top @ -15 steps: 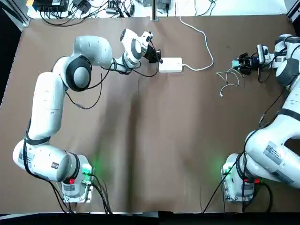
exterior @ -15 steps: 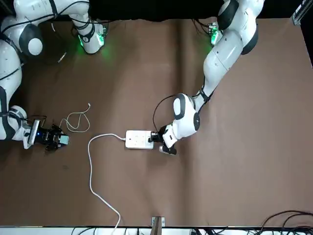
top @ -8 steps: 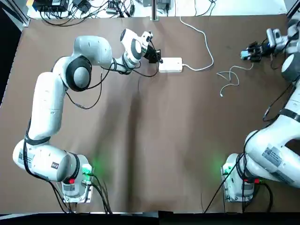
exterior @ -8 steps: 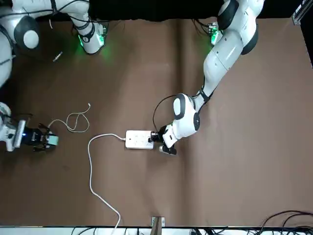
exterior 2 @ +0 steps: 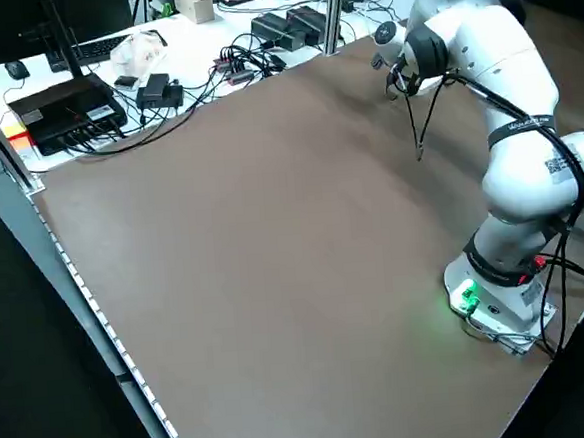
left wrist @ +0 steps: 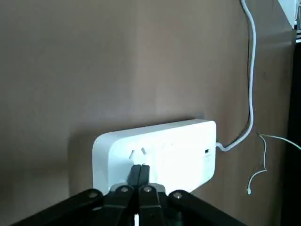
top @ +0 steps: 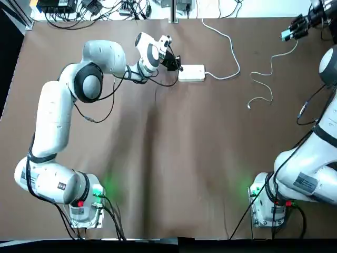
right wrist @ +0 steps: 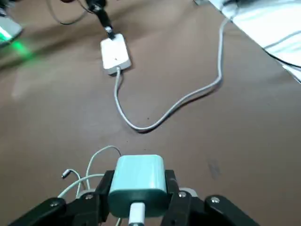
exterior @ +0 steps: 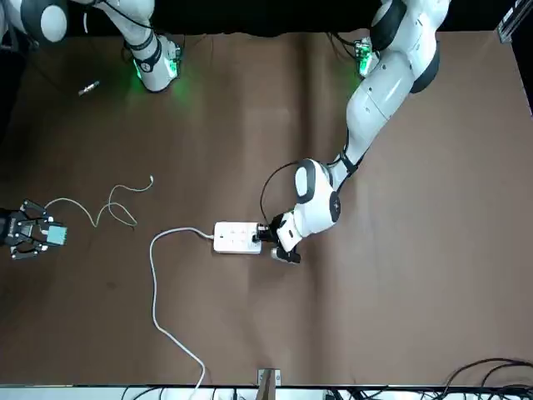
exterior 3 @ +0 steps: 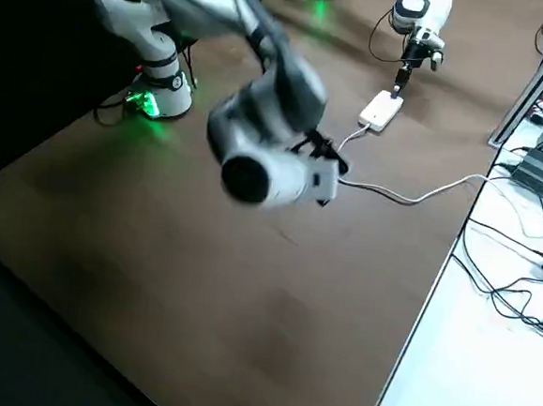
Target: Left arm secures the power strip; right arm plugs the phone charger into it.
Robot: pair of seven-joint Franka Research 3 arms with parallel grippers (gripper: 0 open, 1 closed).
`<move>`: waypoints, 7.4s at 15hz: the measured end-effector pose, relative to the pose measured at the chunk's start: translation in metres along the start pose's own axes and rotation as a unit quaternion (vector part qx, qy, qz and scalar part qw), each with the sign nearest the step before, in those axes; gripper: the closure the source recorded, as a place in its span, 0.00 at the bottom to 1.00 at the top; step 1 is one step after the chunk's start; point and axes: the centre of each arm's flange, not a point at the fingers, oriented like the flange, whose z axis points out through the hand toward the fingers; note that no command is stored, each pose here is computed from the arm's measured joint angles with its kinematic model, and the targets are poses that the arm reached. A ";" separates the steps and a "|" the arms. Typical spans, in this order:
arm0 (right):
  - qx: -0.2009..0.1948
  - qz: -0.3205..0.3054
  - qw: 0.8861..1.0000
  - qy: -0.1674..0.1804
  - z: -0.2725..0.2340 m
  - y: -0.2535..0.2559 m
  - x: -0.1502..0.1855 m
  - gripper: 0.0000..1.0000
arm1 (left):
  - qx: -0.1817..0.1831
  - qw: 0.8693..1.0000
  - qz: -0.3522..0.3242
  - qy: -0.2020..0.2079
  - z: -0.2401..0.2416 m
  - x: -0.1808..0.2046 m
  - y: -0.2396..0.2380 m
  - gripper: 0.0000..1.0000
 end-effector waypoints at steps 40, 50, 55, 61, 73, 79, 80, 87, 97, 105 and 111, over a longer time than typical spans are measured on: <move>-0.147 0.575 0.744 -0.306 0.424 -0.186 0.342 0.52 | 0.000 1.000 0.000 0.001 0.000 0.000 0.000 0.99; -0.163 0.602 0.718 -0.308 0.500 -0.218 0.326 0.52 | 0.000 1.000 0.000 0.001 0.000 0.000 0.000 0.99; -0.174 0.614 0.720 -0.270 0.489 -0.200 0.330 0.52 | 0.000 1.000 0.000 0.001 0.000 0.000 0.000 0.99; -0.190 0.621 0.728 -0.219 0.481 -0.186 0.341 0.52 | 0.000 1.000 0.000 0.001 0.000 0.000 0.000 0.99; -0.225 0.604 0.736 -0.207 0.499 -0.180 0.335 0.52 | 0.000 1.000 0.000 0.001 0.000 0.000 0.000 0.99; -0.230 0.599 0.739 -0.208 0.506 -0.181 0.333 0.52 | 0.000 1.000 0.000 0.001 0.000 0.000 0.000 0.99; -0.230 0.598 0.739 -0.207 0.506 -0.181 0.334 0.52 | 0.000 1.000 0.000 0.001 0.000 0.000 0.000 0.99; -0.233 0.594 0.741 -0.207 0.512 -0.183 0.332 0.52 | 0.000 1.000 0.000 0.001 0.000 0.000 0.000 0.99; -0.246 0.582 0.746 -0.210 0.520 -0.183 0.330 0.52 | 0.000 1.000 0.000 0.001 0.000 0.000 0.000 0.99; -0.248 0.578 0.748 -0.212 0.521 -0.183 0.330 0.52 | 0.000 1.000 0.000 0.001 0.000 0.000 0.000 0.99; -0.249 0.578 0.748 -0.211 0.522 -0.183 0.330 0.52 | 0.000 1.000 0.000 0.002 0.000 0.000 0.000 0.99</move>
